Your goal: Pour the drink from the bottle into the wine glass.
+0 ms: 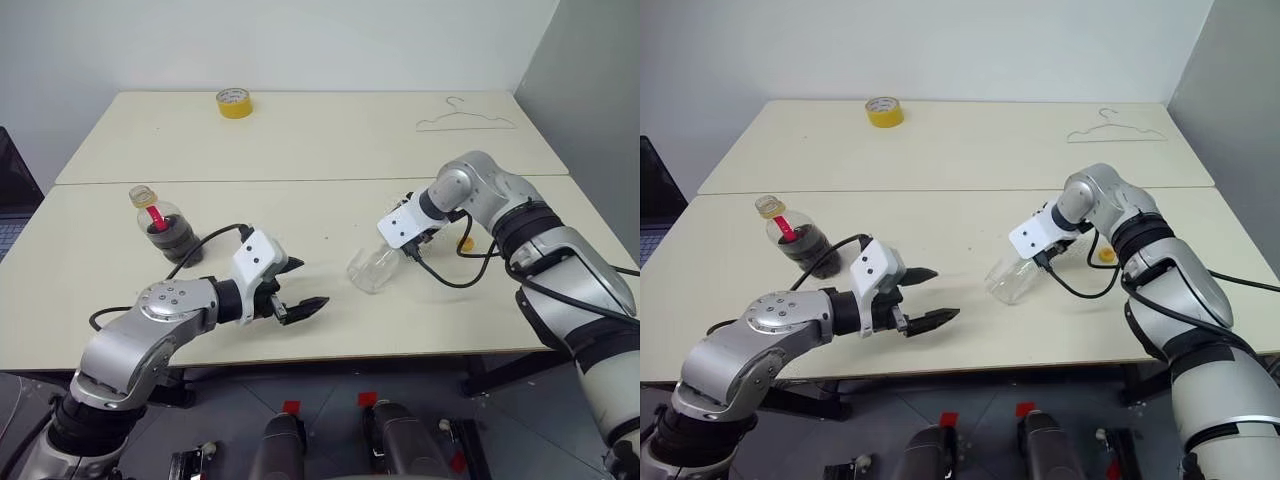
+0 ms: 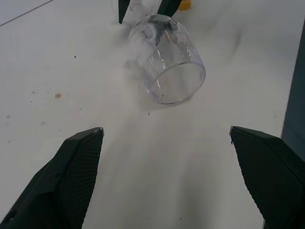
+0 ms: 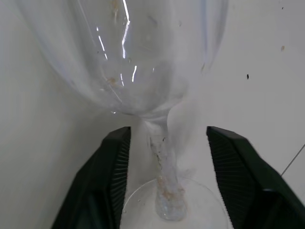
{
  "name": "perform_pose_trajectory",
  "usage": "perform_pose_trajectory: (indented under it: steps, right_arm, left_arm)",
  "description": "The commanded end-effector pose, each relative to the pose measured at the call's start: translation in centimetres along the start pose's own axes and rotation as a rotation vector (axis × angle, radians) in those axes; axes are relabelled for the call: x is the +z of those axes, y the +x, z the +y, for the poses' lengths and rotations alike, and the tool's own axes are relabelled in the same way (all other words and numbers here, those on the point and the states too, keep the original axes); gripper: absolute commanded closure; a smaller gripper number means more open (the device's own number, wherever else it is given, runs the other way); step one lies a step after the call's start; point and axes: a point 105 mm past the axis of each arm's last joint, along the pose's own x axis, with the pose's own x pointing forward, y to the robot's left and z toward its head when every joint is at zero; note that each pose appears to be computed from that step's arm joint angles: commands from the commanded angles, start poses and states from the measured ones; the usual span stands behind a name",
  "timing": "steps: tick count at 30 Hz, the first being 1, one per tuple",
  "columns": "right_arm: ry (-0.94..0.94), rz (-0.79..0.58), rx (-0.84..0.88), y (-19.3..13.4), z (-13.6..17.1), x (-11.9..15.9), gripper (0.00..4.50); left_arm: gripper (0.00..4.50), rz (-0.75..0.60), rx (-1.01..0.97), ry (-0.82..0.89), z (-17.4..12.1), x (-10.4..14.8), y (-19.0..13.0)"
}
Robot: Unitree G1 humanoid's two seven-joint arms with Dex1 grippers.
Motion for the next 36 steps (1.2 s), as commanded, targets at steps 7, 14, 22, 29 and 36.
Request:
perform_pose_trajectory:
  steps: [7,14,22,29,36]
  right_arm:
    - [-0.02,0.018,-0.01,-0.6,-0.2,-0.5,4.41]
    - [0.019,-0.062,-0.039,-0.5,0.3,0.0,4.41]
    - [0.153,-0.167,-0.138,-1.0,-0.3,0.4,4.41]
    - [0.418,-0.355,-0.363,-2.1,-2.6,1.3,4.41]
    - [0.731,-0.571,-0.6,-2.7,-4.8,2.9,4.41]
  left_arm:
    - [0.0,-0.032,0.016,0.037,0.2,1.0,-0.6]
    - [0.0,-0.051,0.039,0.033,0.8,1.3,-1.2]
    - [0.0,-0.089,0.075,0.026,1.4,1.9,-2.2]
    - [0.0,-0.139,0.109,0.017,1.8,2.4,-3.0]
    - [0.0,-0.182,0.175,-0.008,2.3,2.2,-3.6]
